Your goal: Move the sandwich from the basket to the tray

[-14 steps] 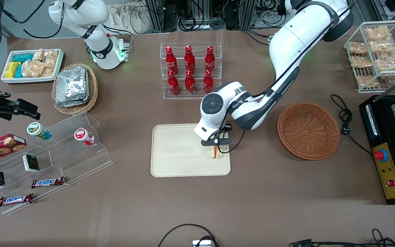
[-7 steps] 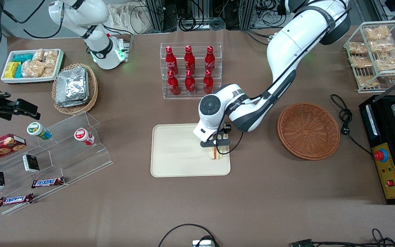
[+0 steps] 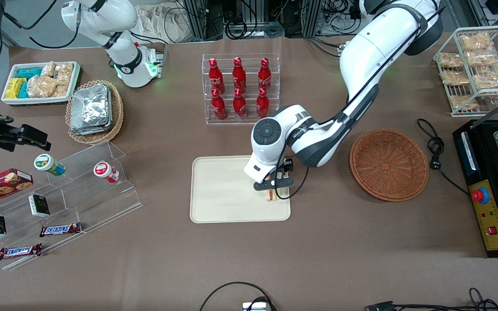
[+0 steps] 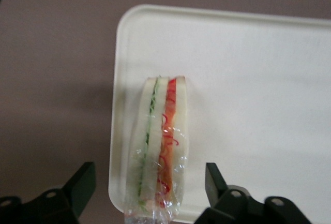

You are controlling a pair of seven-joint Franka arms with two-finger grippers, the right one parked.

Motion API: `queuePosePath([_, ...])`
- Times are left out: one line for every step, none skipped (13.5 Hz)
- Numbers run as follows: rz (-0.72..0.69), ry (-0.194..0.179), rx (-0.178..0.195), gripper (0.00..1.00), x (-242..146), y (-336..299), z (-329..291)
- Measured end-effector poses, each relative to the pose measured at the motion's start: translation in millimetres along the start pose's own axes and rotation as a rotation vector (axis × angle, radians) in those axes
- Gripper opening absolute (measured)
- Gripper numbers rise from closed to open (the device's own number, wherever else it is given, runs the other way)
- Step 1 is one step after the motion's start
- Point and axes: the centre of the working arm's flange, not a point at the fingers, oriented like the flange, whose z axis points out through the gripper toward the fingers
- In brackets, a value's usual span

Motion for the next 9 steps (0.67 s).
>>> queuePosePath([-0.038,0.019,-0.005,1.0,11,-6,-20])
queuePosePath([-0.08,0.03,-0.007,1.0,23,-15,-41])
queuePosePath([-0.119,0.036,-0.013,1.0,34,-25,-60])
queuePosePath([-0.152,0.047,-0.019,1.0,45,-37,-79])
queuePosePath([-0.181,0.058,-0.016,1.0,56,-50,-96])
queuePosePath([-0.209,0.069,-0.014,1.0,67,-65,-110])
queuePosePath([-0.236,0.081,-0.015,1.0,78,-79,-122])
queuePosePath([-0.263,0.089,-0.017,1.0,88,-94,-132])
queuePosePath([-0.293,0.088,-0.018,1.0,97,-111,-142])
